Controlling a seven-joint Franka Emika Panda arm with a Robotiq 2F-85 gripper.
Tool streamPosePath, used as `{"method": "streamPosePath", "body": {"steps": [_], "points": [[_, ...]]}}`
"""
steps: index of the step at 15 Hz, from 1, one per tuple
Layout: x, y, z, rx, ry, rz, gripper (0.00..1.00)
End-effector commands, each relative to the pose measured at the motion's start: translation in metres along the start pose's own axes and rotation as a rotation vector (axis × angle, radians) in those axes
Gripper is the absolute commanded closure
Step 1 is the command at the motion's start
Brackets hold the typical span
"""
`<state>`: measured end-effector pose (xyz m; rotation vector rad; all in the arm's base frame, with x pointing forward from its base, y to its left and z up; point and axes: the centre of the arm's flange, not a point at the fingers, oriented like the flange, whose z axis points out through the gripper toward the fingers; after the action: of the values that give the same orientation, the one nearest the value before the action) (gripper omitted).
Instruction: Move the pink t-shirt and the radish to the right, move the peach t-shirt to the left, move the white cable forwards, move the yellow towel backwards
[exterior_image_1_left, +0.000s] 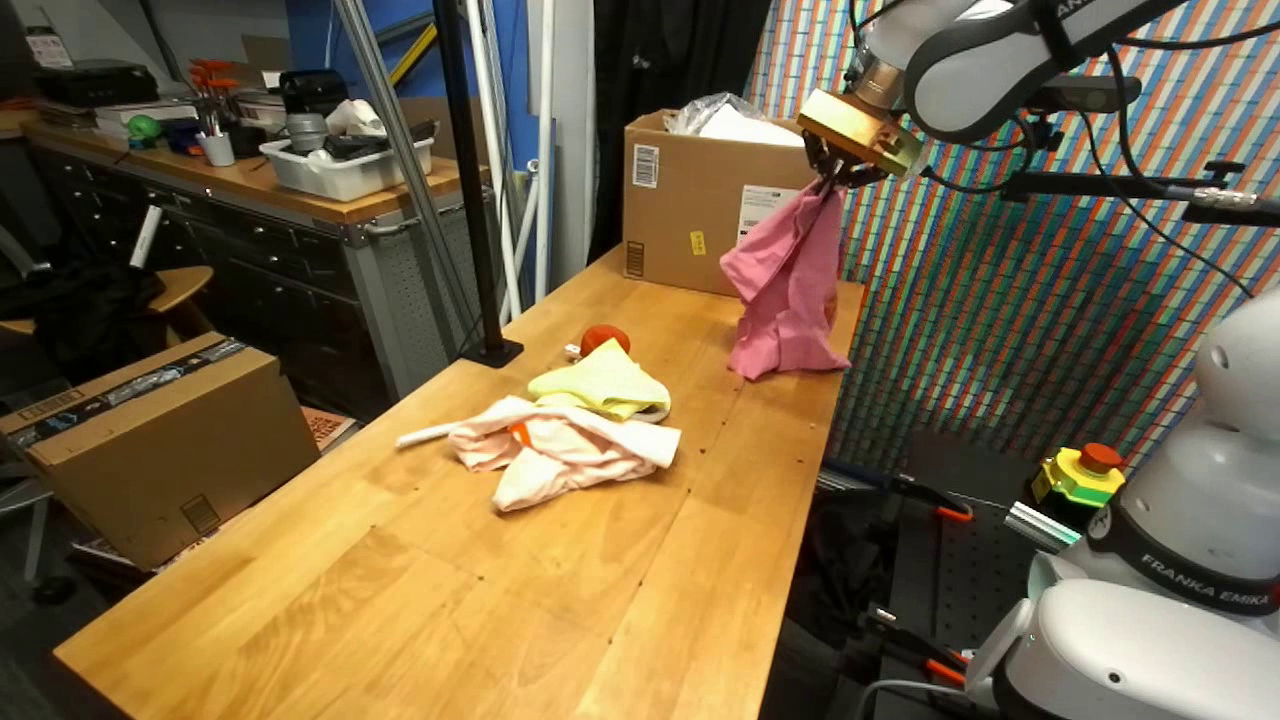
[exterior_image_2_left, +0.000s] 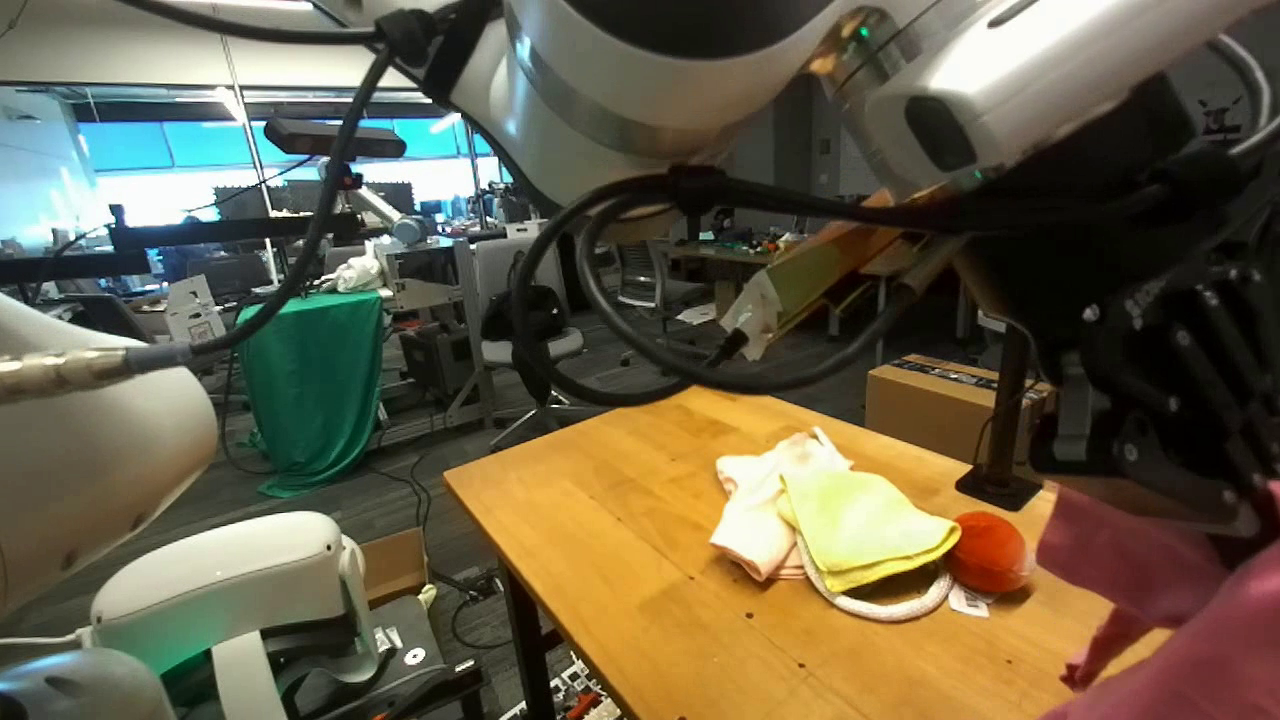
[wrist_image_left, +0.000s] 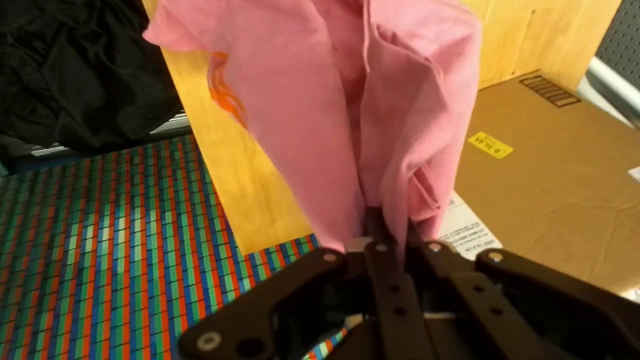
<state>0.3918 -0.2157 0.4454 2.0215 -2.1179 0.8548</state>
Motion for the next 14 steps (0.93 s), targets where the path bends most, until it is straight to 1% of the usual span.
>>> {"method": "streamPosePath", "body": {"steps": [1,5,7,8,9,10,14], "points": [[0.006,-0.013,0.014,0.006,0.110,0.107,0.93],[0.006,-0.016,0.019,0.016,0.184,0.159,0.94],[0.004,-0.019,0.022,0.020,0.205,0.167,0.92],[0.003,-0.020,0.023,0.021,0.205,0.163,0.67],[0.001,-0.021,0.024,0.024,0.211,0.164,0.67],[-0.001,-0.022,0.026,0.023,0.208,0.158,0.64],[-0.008,-0.024,0.033,0.018,0.193,0.136,0.34]]}}
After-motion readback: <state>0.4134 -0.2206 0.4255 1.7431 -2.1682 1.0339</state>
